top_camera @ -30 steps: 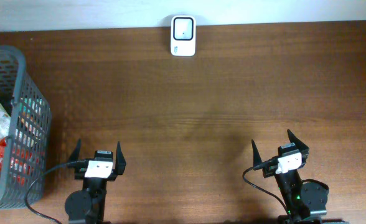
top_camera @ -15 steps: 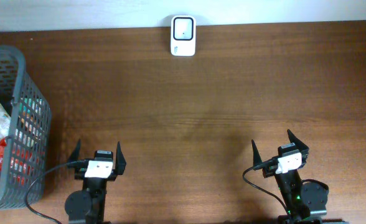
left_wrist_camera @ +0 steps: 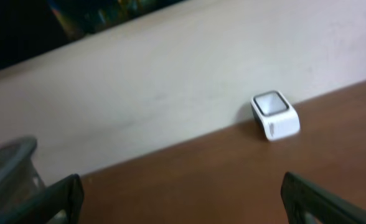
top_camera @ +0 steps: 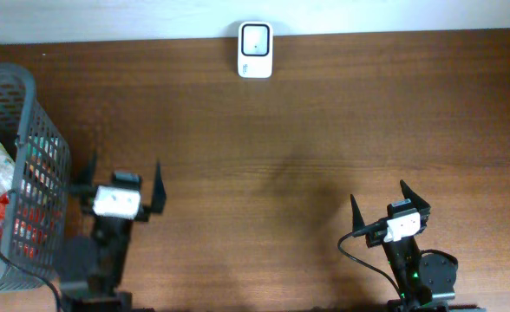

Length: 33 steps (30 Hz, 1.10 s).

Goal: Scan the item barcode
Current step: 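Reach the left gripper into the grey basket and grasp the red snack bag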

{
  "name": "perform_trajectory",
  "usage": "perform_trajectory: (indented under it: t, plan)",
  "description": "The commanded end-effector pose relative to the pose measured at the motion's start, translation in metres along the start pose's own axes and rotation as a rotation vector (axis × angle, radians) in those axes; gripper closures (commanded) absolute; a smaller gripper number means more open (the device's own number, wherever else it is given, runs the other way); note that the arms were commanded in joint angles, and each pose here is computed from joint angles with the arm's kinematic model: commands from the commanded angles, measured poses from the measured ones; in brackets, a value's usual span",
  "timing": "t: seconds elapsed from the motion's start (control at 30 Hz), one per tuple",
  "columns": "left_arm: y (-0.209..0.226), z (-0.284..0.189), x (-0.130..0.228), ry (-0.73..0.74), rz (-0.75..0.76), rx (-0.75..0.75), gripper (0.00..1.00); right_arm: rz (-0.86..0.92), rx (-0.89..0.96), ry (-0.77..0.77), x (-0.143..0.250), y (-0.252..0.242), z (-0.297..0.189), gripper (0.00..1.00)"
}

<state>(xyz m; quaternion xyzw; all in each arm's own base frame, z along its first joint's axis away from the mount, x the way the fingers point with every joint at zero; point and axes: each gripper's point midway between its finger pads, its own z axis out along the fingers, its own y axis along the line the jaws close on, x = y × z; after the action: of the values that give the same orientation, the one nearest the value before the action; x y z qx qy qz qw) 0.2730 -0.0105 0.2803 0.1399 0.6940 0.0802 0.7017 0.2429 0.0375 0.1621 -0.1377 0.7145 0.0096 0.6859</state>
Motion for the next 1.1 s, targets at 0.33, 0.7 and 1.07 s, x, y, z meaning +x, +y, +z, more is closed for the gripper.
perform_trajectory:
  t: [0.33, 0.7, 1.07]
  plan:
    - [0.016, 0.094, -0.117, 0.471, -0.131, 0.338, 0.01, 0.008, -0.001, 0.003, 0.002, 0.001, 0.0, 0.02]
    - [0.142, 0.093, -0.08, 0.543, -0.621, -0.252, 0.1, 0.008, -0.001, 0.006, 0.003, 0.001, 0.0, 0.02]
    - [0.262, -0.067, 0.08, 0.859, -1.018, -1.058, 0.04, 0.008, -0.001, 0.006, 0.003, 0.001, 0.0, 0.02]
